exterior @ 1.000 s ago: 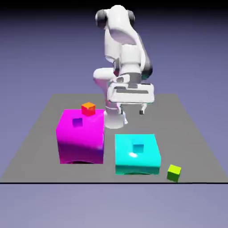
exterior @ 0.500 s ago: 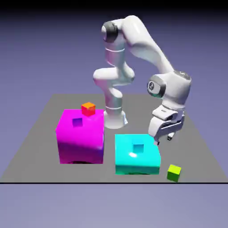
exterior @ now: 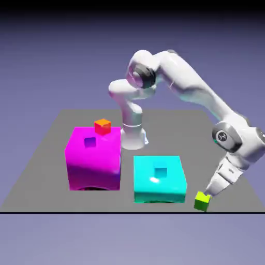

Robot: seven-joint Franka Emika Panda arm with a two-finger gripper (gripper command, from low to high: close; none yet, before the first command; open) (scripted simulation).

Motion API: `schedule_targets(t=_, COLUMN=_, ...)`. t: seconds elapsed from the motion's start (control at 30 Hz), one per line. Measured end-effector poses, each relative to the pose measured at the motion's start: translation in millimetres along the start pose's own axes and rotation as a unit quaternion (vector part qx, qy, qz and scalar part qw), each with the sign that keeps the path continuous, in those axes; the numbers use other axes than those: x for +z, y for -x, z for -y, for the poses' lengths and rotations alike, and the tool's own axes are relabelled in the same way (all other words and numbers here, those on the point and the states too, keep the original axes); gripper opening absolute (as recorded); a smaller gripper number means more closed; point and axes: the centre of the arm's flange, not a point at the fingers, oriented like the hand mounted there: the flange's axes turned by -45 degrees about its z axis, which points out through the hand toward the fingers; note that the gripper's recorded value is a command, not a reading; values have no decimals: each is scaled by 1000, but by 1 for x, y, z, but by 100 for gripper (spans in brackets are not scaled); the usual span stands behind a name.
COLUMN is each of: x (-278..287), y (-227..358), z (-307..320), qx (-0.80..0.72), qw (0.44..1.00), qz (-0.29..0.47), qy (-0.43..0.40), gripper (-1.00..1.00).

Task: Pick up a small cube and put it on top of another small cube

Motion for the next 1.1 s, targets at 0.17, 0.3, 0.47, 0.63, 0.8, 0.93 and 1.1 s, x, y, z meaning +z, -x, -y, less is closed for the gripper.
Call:
schedule_targets(t=0.17, x=32, y=-18, z=6, qx=-13, qw=1000, qz=28, qy=-5, gripper=0)
schedule_targets(t=0.3, x=79, y=-23, z=7, qx=-13, qw=1000, qz=28, qy=-6, gripper=-100)
schedule_targets(t=0.47, x=11, y=-8, z=3, qx=-3, qw=999, qz=29, qy=-13, gripper=-100)
schedule_targets(t=0.63, x=4, y=61, z=-30, qx=96, qw=992, qz=39, qy=-71, gripper=-100)
schedule_targets(t=0.8, x=2, y=137, z=-57, qx=203, qw=968, qz=42, qy=-142, gripper=-100)
schedule_targets(t=0.93, x=3, y=200, z=-73, qx=289, qw=934, qz=39, qy=-207, gripper=-100)
schedule_targets(t=1.1, x=6, y=258, z=-81, qx=364, qw=890, qz=30, qy=-272, gripper=-100)
